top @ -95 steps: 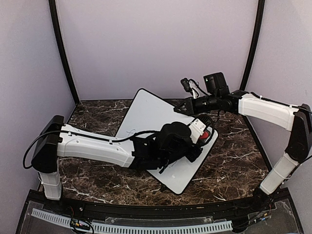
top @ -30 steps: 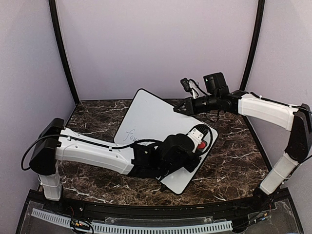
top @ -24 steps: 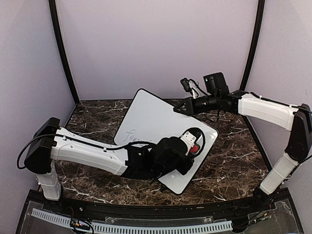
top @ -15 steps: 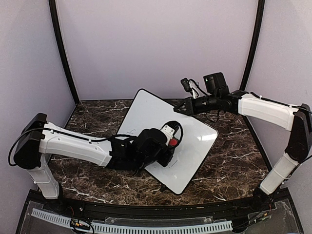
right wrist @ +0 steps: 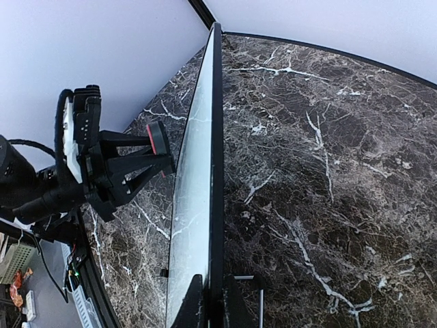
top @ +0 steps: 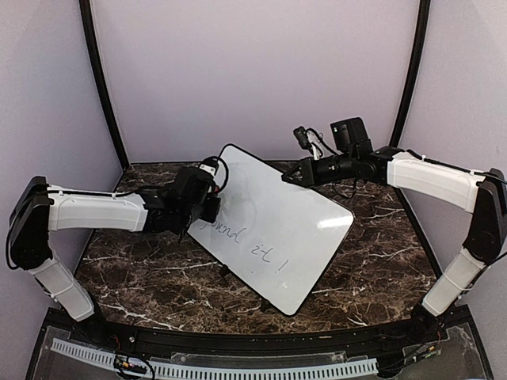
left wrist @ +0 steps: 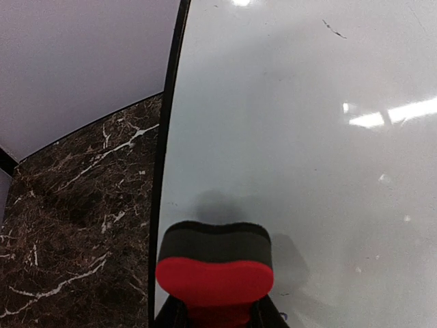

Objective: Erase the whiteboard
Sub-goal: Erase the whiteboard from the whiteboard stand.

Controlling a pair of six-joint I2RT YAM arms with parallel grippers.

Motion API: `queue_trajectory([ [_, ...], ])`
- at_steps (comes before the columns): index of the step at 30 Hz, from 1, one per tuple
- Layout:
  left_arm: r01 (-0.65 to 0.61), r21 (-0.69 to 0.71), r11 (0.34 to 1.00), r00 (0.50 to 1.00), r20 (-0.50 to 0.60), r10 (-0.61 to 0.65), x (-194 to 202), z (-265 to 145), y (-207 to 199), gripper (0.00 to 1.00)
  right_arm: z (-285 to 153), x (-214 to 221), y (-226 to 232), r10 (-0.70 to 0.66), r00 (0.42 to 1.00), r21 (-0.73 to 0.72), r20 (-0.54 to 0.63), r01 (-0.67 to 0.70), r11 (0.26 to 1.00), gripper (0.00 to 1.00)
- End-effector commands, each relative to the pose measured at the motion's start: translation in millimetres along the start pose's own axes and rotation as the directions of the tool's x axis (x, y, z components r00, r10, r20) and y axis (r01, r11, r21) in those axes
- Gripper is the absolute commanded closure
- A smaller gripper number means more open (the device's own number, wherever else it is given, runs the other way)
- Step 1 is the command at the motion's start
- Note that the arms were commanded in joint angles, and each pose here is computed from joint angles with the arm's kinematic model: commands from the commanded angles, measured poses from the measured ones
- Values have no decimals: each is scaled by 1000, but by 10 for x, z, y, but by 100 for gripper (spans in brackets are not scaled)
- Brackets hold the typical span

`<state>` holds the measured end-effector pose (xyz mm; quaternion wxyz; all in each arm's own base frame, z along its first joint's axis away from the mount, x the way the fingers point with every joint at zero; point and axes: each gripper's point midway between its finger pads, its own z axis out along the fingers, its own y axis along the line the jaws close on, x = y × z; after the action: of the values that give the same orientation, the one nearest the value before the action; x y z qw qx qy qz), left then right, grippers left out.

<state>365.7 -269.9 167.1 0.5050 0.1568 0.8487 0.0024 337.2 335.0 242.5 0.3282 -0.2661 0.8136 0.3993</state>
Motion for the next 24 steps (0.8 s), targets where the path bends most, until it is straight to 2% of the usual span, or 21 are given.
queue_trajectory([
  [1, -7, -4, 1000, 999, 43, 7, -92, 2, 225, 99, 238, 511, 15, -49, 988, -19, -144, 47, 999, 100],
  [7, 56, 27, 998, 997, 58, -57, -58, 160, 458, 100, 217, 498, 23, -52, 989, -17, -139, 50, 999, 100],
  [15, 94, 126, 988, 989, 104, -107, -118, 241, 351, 100, 224, 504, 21, -51, 989, -18, -141, 48, 999, 100],
  [19, 95, 210, 973, 989, 90, -116, -82, 230, 211, 100, 229, 507, 15, -50, 989, -16, -141, 48, 999, 100],
  [24, 114, 209, 971, 991, 42, -125, 68, 277, 203, 100, 245, 519, 5, -48, 988, -16, -146, 46, 999, 100],
])
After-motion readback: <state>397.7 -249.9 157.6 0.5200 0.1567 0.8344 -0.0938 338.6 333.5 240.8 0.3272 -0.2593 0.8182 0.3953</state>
